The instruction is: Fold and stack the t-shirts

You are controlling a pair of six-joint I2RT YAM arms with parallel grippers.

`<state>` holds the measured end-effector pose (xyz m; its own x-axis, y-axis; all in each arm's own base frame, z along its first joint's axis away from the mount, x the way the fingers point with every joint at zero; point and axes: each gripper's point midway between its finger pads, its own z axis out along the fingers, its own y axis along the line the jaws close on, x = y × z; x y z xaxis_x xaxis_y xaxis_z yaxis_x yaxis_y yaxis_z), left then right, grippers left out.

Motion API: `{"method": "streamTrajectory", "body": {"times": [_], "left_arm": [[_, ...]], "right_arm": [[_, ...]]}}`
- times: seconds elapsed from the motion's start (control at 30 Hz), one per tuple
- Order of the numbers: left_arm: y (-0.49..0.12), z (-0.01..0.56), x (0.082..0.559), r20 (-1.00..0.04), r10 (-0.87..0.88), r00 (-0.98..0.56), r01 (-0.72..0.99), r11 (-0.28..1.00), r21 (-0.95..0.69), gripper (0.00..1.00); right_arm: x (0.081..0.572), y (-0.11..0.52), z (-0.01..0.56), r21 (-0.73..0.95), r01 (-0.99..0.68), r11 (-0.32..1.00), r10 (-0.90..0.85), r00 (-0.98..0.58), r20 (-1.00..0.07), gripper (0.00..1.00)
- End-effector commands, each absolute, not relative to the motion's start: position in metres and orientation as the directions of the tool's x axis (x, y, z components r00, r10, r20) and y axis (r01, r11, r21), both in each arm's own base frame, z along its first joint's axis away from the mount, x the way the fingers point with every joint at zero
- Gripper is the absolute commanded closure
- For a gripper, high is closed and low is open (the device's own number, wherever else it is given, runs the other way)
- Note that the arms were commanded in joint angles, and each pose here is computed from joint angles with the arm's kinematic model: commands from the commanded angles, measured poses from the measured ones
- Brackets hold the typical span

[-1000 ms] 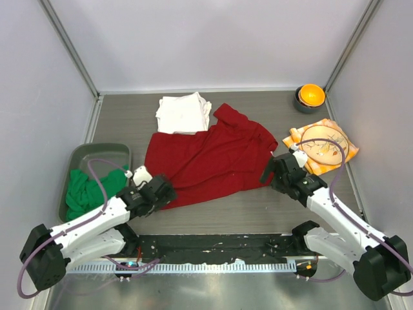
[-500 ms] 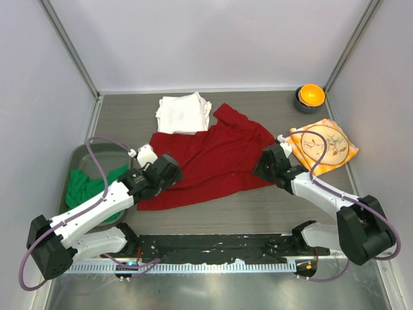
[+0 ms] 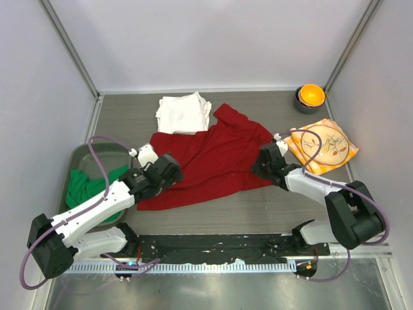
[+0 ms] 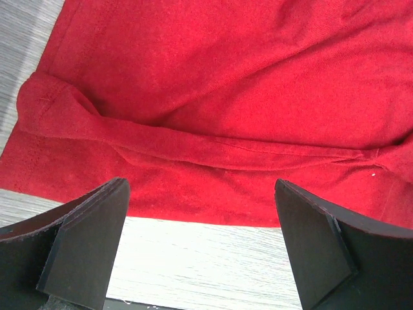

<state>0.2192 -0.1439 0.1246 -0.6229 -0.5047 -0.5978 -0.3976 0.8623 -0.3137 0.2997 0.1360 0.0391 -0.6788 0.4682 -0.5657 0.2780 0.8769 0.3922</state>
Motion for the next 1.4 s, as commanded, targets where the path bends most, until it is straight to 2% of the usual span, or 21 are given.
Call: {"method": "streamTrajectory", "body": {"times": [0.0,0.07,0.37,0.4,0.43,0.67,0.83,1.07,1.1,1.13,1.17,1.23,1.27,1.3,1.37], "left_arm": [[-0.143,0.134,0.228,-0.636,-0.498,-0.589,-0.390,0.865,-0.316,0.00],[-0.142,0.133,0.228,-0.637,-0.495,-0.590,-0.390,0.866,-0.312,0.00],[-0.142,0.128,0.228,-0.640,-0.482,-0.598,-0.389,0.873,-0.294,0.00],[-0.142,0.127,0.228,-0.641,-0.478,-0.600,-0.388,0.875,-0.290,0.00],[-0.142,0.128,0.229,-0.643,-0.478,-0.599,-0.389,0.875,-0.289,0.00],[-0.143,0.126,0.229,-0.641,-0.473,-0.605,-0.385,0.878,-0.284,0.00],[-0.142,0.125,0.228,-0.641,-0.467,-0.609,-0.385,0.881,-0.277,0.00],[-0.141,0.123,0.229,-0.644,-0.462,-0.609,-0.385,0.883,-0.270,0.00],[-0.142,0.122,0.229,-0.643,-0.461,-0.612,-0.385,0.883,-0.268,0.00],[-0.143,0.121,0.229,-0.641,-0.461,-0.614,-0.384,0.884,-0.267,0.00],[-0.143,0.120,0.229,-0.639,-0.457,-0.619,-0.382,0.886,-0.263,0.00],[-0.144,0.117,0.228,-0.634,-0.455,-0.626,-0.381,0.887,-0.262,0.00],[-0.145,0.116,0.228,-0.631,-0.457,-0.627,-0.379,0.887,-0.266,0.00],[-0.145,0.113,0.227,-0.628,-0.454,-0.632,-0.379,0.888,-0.260,0.00],[-0.146,0.111,0.226,-0.623,-0.460,-0.633,-0.378,0.886,-0.269,0.00]], "right_arm": [[0.329,0.145,0.062,0.446,0.247,0.860,0.497,-0.602,-0.625,0.67],[0.330,0.146,0.057,0.443,0.249,0.861,0.495,-0.611,-0.618,0.73],[0.335,0.150,0.051,0.439,0.249,0.863,0.490,-0.621,-0.611,0.84],[0.335,0.150,0.050,0.438,0.252,0.863,0.491,-0.620,-0.612,0.97],[0.336,0.151,0.050,0.441,0.251,0.862,0.493,-0.620,-0.611,0.99],[0.360,0.167,0.078,0.486,0.205,0.850,0.502,-0.594,-0.628,0.99],[0.377,0.192,0.082,0.505,0.151,0.850,0.477,-0.630,-0.613,0.99],[0.402,0.250,0.087,0.554,-0.019,0.832,0.411,-0.650,-0.640,0.99],[0.404,0.254,0.086,0.552,-0.026,0.833,0.405,-0.651,-0.642,0.93],[0.406,0.256,0.084,0.544,-0.042,0.838,0.388,-0.654,-0.649,0.75],[0.411,0.256,0.085,0.534,-0.038,0.845,0.388,-0.643,-0.660,0.41],[0.414,0.251,0.090,0.515,-0.042,0.856,0.385,-0.614,-0.689,0.10],[0.411,0.245,0.089,0.505,-0.048,0.862,0.381,-0.594,-0.708,0.05],[0.413,0.237,0.111,0.503,-0.049,0.863,0.402,-0.535,-0.743,0.04],[0.403,0.219,0.116,0.476,-0.033,0.879,0.401,-0.491,-0.774,0.03]]}}
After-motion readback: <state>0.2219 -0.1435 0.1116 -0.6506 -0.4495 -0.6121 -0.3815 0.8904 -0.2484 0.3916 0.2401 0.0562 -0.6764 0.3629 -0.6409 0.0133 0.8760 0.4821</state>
